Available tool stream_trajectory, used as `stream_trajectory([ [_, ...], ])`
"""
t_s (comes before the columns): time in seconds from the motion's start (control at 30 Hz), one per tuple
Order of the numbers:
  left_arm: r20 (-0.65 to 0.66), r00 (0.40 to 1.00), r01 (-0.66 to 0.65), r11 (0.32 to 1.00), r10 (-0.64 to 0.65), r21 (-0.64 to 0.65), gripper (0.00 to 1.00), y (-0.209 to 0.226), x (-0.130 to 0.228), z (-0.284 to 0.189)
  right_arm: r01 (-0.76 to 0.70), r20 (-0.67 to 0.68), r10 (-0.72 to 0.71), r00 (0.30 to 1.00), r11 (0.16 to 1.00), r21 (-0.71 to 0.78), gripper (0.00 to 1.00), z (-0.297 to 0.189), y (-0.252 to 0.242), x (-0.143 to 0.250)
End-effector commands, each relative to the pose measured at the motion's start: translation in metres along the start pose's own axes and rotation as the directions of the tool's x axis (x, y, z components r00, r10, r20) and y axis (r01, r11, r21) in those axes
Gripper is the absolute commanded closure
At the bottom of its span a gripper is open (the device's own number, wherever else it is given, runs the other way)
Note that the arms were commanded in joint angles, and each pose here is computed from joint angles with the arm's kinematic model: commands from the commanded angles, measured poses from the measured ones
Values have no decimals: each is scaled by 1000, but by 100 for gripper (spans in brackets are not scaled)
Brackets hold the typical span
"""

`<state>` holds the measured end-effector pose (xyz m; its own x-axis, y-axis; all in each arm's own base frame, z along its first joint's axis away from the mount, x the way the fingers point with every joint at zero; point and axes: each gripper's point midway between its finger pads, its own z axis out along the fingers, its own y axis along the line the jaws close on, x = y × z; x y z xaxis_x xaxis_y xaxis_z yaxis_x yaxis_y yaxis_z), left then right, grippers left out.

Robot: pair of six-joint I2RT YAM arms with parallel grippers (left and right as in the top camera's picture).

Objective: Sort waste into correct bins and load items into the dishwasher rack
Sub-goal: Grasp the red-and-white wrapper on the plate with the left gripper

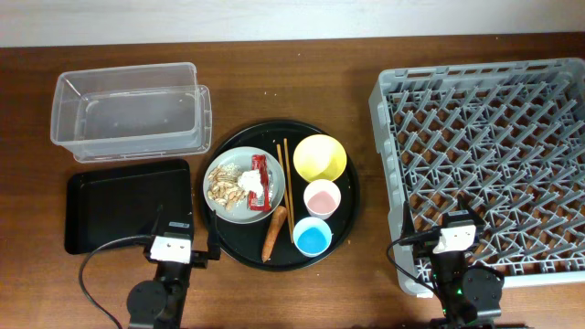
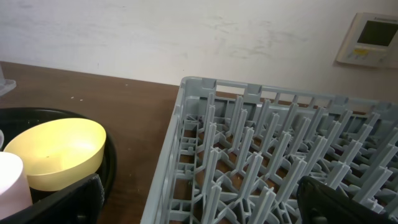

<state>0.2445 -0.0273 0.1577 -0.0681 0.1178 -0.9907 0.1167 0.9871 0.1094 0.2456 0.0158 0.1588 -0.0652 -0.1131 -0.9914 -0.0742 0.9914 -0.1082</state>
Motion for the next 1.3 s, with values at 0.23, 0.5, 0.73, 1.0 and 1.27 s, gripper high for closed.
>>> stream_trajectory([
  [0.23, -3, 1000, -13, 1000, 13, 12, 1, -3, 3, 0, 3, -3, -3, 1000, 1000, -5, 2, 0, 1, 3],
  [0.5, -3, 1000, -12, 1000, 12, 16, 1, -3, 3, 0, 2, -8, -2, 1000, 1000, -5, 2, 0, 1, 4],
  [0.73, -3, 1000, -12, 1000, 12, 16, 1, -3, 2, 0, 2, -8, -2, 1000, 1000, -4, 2, 0, 1, 4],
  [1.0, -46, 999, -8, 1000, 9, 22, 1, -4, 9, 2, 1, -109, -2, 994, 1000, -13, 2, 5, 2, 17],
  [1.27, -270, 963, -3, 999, 16, 48, 1, 1, -42, 33, -10, -352, -6, 936, 999, -43, 2, 36, -2, -24],
])
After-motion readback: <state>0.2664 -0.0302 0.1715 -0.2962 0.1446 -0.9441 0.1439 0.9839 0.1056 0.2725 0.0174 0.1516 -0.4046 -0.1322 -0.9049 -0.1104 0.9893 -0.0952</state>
